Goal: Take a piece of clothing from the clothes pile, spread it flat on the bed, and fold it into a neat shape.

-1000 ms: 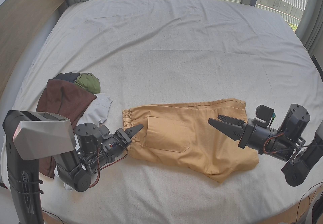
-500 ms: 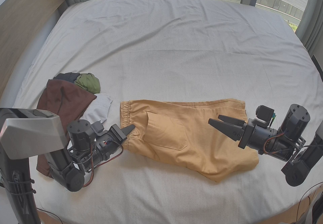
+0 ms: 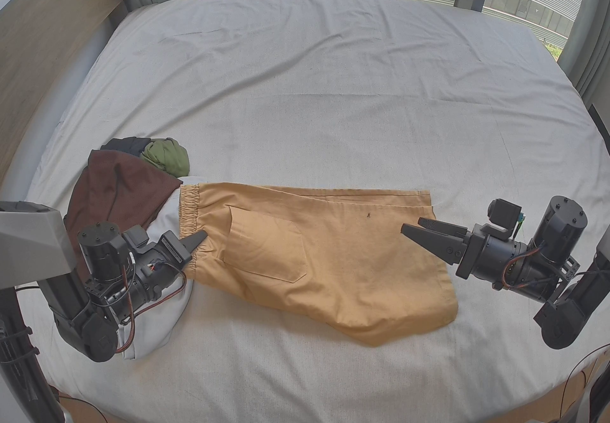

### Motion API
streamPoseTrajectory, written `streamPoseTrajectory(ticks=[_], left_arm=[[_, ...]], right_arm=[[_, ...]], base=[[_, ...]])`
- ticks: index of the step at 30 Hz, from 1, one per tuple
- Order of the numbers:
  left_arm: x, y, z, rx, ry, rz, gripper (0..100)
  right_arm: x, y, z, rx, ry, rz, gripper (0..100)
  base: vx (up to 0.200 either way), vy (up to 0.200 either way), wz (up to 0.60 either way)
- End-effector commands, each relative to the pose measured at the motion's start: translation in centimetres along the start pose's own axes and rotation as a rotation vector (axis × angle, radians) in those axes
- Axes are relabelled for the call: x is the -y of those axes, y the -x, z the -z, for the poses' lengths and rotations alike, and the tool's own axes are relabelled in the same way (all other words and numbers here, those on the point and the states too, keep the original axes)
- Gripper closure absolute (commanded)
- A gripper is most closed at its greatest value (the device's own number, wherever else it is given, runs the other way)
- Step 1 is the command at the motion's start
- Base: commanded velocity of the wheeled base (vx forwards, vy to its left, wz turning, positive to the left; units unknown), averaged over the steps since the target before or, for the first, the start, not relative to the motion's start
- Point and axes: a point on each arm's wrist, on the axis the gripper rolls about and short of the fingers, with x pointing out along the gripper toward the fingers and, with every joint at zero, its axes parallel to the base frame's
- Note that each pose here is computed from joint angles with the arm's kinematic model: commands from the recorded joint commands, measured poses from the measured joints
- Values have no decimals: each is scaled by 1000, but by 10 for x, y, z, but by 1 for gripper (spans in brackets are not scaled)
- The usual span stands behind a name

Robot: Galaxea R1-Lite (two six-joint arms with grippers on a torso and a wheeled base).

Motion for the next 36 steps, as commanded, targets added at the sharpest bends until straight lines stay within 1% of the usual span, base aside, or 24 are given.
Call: streamPoseTrajectory(ticks=[1,6,12,13,17,18,22,26,27,32,36], left_arm=[[3,10,-8,22,-1,7,100],[0,13,-10,23,1,-2,100],[8,14,-9,23,-7,23,100],[14,15,-9,20,-11,46,100],[25,16,-8,2,-22,100,100],[33,17,-8,-3,-30,135,100],[53,13,-3,-21,-47,215,100],[61,8,1,-27,-74,246,100],[65,6,3,-31,-99,264,100],[75,2,12,-54,-109,297,100],[77,-1,22,-87,-114,303,100]], right_arm=[[2,-2,3,-12,-5,2,0],[2,-2,5,-17,-7,3,0],[2,-2,5,-17,-8,5,0],[3,-2,4,-15,-7,6,0],[4,-1,2,-7,-4,10,0],[4,-1,1,-2,-1,11,0],[5,0,-1,6,0,14,0],[6,1,-3,13,5,20,0],[7,2,-5,21,6,23,0],[5,5,-11,41,18,22,0],[4,8,-17,63,28,24,0]], base=[[0,0,0],[0,0,0],[0,0,0],[0,0,0],[0,0,0],[0,0,0],[0,0,0],[0,0,0],[0,0,0],[0,0,0],[0,0,0]])
